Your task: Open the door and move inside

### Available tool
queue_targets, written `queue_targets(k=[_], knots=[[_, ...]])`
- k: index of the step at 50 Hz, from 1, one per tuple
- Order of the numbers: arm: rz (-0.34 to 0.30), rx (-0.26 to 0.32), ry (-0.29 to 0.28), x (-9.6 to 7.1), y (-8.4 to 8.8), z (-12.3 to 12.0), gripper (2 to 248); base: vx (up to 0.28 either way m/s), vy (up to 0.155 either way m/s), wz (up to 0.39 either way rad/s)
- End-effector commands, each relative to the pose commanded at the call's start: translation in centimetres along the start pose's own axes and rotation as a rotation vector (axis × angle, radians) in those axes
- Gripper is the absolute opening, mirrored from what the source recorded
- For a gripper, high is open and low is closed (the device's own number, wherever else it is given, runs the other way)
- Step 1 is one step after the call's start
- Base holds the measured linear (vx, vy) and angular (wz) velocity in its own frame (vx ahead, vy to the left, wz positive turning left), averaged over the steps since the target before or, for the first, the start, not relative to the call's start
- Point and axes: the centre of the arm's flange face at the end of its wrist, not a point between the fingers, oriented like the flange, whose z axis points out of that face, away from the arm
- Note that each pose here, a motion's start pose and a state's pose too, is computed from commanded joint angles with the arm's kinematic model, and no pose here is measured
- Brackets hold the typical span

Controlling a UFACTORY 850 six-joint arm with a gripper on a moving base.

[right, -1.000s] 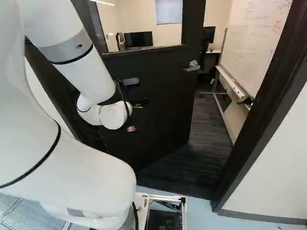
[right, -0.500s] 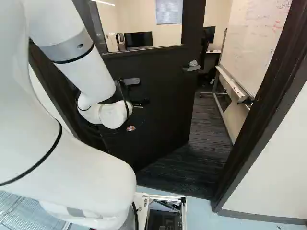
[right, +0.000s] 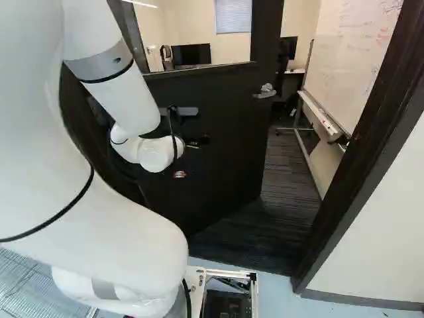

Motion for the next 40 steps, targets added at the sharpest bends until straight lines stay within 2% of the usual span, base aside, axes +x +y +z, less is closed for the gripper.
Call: queue_targets(k=[40], knots=[[0.182,-0.163,-0.007,1.0,-0.1,2.9,247,0.0,0.0,0.0]])
